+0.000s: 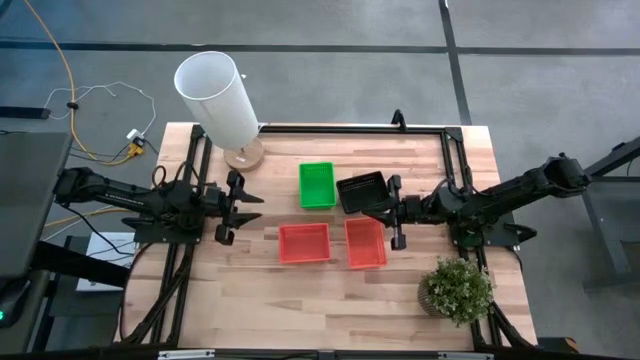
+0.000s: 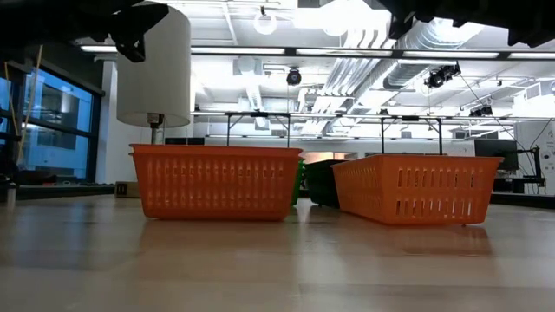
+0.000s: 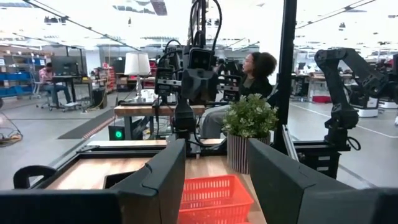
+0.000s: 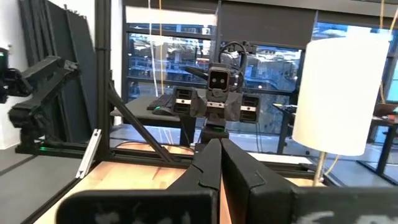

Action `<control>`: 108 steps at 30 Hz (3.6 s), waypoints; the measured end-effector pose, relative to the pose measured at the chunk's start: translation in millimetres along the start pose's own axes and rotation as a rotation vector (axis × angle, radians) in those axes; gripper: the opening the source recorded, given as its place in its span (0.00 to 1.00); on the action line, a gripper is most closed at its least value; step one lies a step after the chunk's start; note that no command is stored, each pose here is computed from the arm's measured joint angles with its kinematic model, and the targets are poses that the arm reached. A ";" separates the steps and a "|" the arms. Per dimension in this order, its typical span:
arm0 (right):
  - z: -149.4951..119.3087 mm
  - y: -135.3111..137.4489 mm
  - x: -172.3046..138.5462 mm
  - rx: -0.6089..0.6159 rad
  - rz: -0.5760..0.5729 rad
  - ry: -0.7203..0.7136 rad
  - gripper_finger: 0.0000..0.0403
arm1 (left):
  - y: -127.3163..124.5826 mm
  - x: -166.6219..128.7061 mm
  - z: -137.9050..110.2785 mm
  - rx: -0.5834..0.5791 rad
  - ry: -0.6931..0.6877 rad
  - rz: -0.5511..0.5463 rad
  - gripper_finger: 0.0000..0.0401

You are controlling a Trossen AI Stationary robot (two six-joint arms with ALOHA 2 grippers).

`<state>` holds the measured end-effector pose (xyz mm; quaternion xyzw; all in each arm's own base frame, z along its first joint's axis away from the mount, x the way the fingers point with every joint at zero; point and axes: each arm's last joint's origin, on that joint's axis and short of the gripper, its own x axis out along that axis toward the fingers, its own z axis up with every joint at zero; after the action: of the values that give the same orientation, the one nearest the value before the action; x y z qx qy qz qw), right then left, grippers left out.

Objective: Stack baskets by color
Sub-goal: Stack the right orange bin on top of the left orange bin

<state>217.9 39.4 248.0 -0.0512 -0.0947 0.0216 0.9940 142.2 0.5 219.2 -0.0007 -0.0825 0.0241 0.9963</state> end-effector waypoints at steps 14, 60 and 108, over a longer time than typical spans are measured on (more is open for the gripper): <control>-8.4 1.5 4.1 0.026 -0.002 0.034 0.00 | -0.3 -0.1 5.1 0.002 -0.053 -0.009 0.39; -78.1 55.3 29.8 0.609 -0.803 1.258 0.44 | -0.8 -0.1 5.0 -0.078 -0.051 -0.029 0.39; -102.3 61.5 35.9 0.657 -0.905 1.213 0.44 | -0.8 0.0 3.8 -0.108 -0.039 -0.029 0.39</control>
<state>270.6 92.4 148.3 0.2823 0.4583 -0.3859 0.7492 141.6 -0.4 223.0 -0.0529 -0.1029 0.0051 0.9933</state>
